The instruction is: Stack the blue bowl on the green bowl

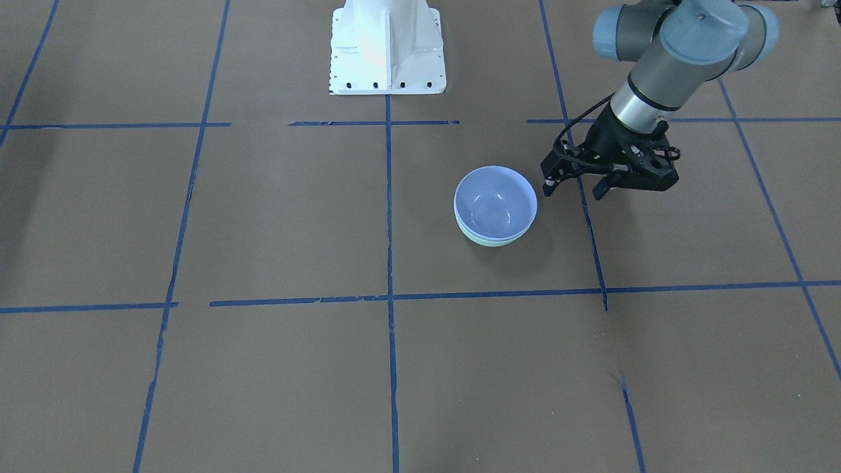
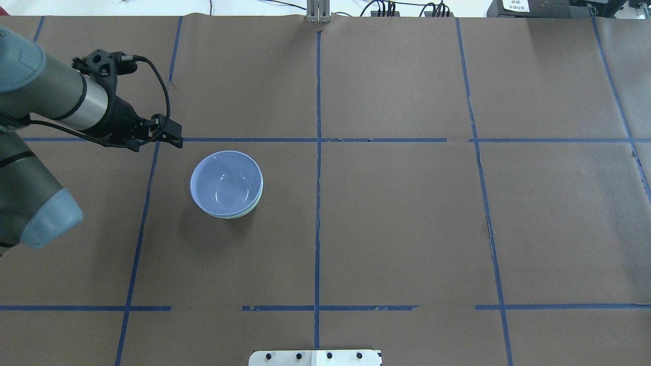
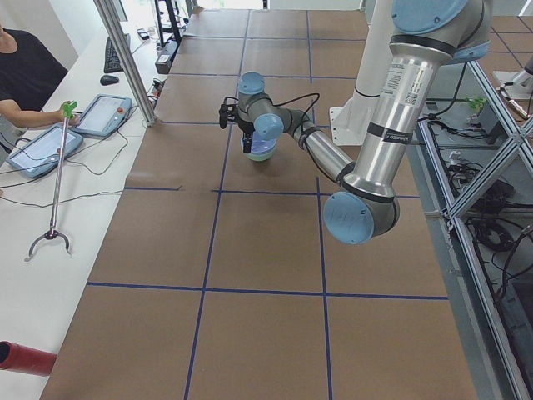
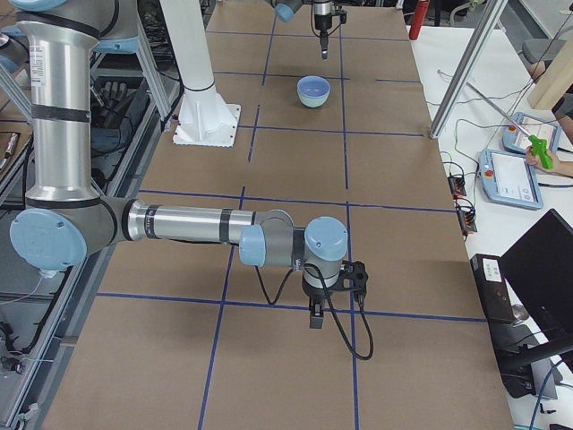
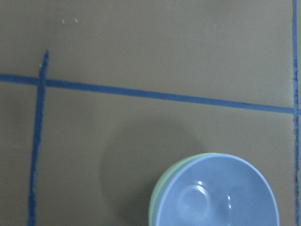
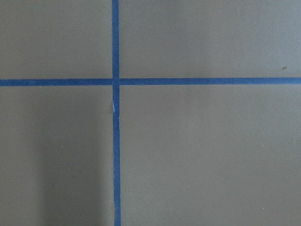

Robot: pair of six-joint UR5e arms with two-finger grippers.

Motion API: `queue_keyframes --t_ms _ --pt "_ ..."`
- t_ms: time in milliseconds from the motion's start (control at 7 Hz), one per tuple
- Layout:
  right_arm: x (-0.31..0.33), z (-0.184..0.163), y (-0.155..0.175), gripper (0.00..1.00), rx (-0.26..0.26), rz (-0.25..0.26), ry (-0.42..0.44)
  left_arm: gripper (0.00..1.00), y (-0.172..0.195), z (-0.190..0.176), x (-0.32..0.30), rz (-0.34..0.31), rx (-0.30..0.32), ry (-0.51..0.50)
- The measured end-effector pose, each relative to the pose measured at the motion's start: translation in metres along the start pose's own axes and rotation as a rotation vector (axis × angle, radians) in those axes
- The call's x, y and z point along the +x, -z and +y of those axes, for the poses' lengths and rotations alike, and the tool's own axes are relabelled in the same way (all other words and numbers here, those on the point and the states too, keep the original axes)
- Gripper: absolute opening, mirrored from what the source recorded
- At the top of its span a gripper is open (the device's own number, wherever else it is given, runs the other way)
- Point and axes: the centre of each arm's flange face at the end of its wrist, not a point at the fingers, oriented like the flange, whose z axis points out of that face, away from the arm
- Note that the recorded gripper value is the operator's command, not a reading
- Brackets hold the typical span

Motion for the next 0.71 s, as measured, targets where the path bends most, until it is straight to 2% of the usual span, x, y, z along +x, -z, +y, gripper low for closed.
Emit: queue_keyframes --t_ms 143,429,714 --pt "0.0 0.0 0.0 1.0 0.0 -0.001 0.0 1.0 0.021 -0.013 -0.025 -0.041 0.019 -0.077" --pt "0.0 0.0 0.0 1.0 0.0 0.0 0.0 1.0 0.06 -0.039 -0.114 -0.124 0.047 -0.224" --pt "0.0 0.0 0.0 1.0 0.001 0.0 0.001 1.0 0.087 -0.049 -0.231 -0.159 0.005 -0.298"
